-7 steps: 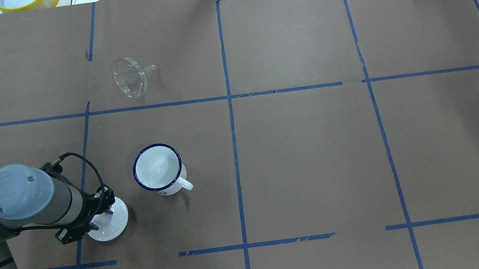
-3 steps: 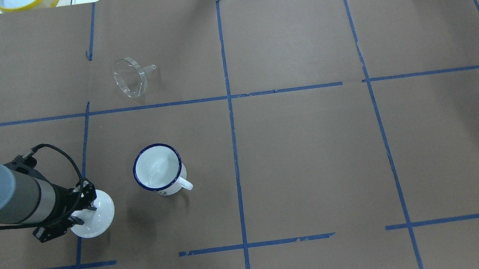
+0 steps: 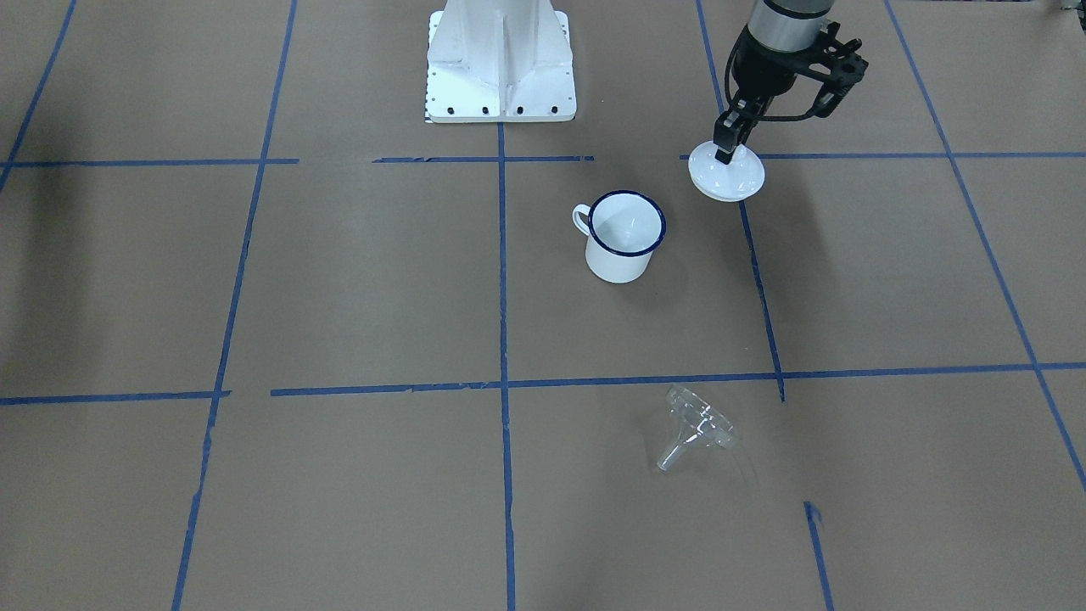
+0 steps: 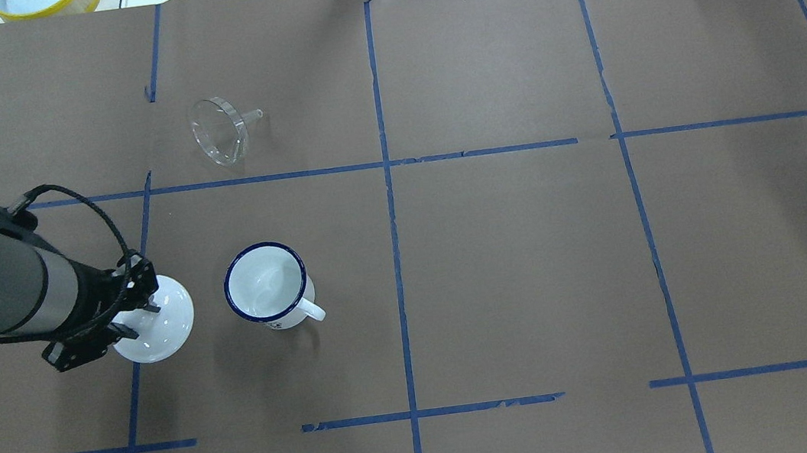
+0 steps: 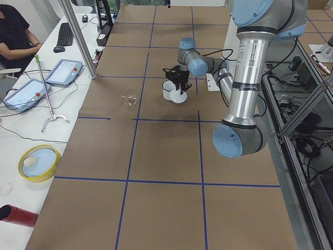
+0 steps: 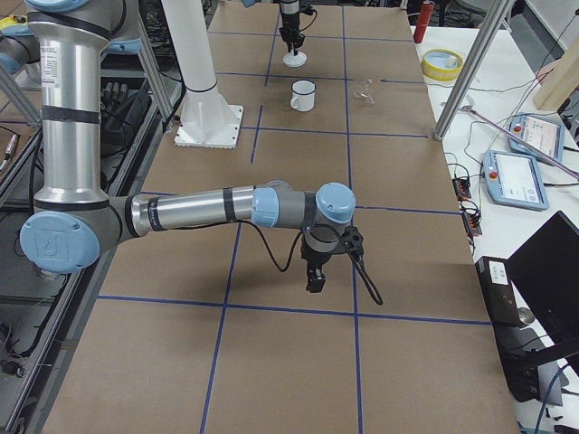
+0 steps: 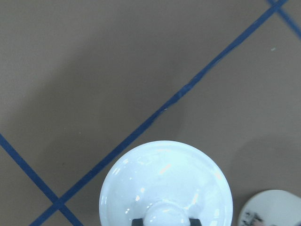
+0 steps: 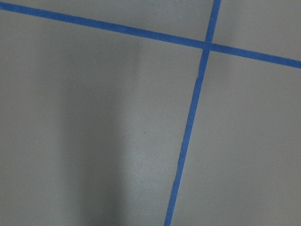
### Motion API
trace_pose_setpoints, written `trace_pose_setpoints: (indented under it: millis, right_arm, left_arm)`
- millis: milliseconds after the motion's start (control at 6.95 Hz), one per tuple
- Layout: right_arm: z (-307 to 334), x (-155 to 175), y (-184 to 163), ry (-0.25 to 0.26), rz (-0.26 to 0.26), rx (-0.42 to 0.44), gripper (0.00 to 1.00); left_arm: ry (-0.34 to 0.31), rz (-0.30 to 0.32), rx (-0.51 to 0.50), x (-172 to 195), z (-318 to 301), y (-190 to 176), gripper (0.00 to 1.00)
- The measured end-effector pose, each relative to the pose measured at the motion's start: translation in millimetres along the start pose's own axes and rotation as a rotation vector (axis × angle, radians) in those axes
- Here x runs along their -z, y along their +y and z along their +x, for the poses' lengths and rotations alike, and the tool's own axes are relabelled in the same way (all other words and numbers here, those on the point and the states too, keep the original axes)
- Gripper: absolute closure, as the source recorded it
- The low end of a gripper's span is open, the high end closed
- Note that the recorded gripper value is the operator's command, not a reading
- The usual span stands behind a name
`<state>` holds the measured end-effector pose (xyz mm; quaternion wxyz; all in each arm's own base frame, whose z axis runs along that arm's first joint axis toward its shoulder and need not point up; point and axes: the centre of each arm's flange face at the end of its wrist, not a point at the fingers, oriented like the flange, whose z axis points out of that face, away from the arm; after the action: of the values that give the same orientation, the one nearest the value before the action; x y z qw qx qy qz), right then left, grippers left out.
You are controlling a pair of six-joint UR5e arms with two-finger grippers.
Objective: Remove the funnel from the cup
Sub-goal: 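Carry the white lid onto the mug and lower it on top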
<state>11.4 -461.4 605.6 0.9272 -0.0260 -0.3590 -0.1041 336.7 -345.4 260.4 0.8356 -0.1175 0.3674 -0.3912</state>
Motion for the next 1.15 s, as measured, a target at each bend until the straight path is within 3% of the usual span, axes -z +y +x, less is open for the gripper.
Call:
trace_pose_setpoints:
  millis: [575,1151]
  right_arm:
    - [0,0,0,0.0,0.0,-0.001,0.0]
    - [0,0,0,0.0,0.0,0.0,0.0]
  left_arm:
    - [-0.065,-0.008,0.008,-14,98,44,1.0]
    - [-0.089,-0.015,0.0,-31,118,58,1.0]
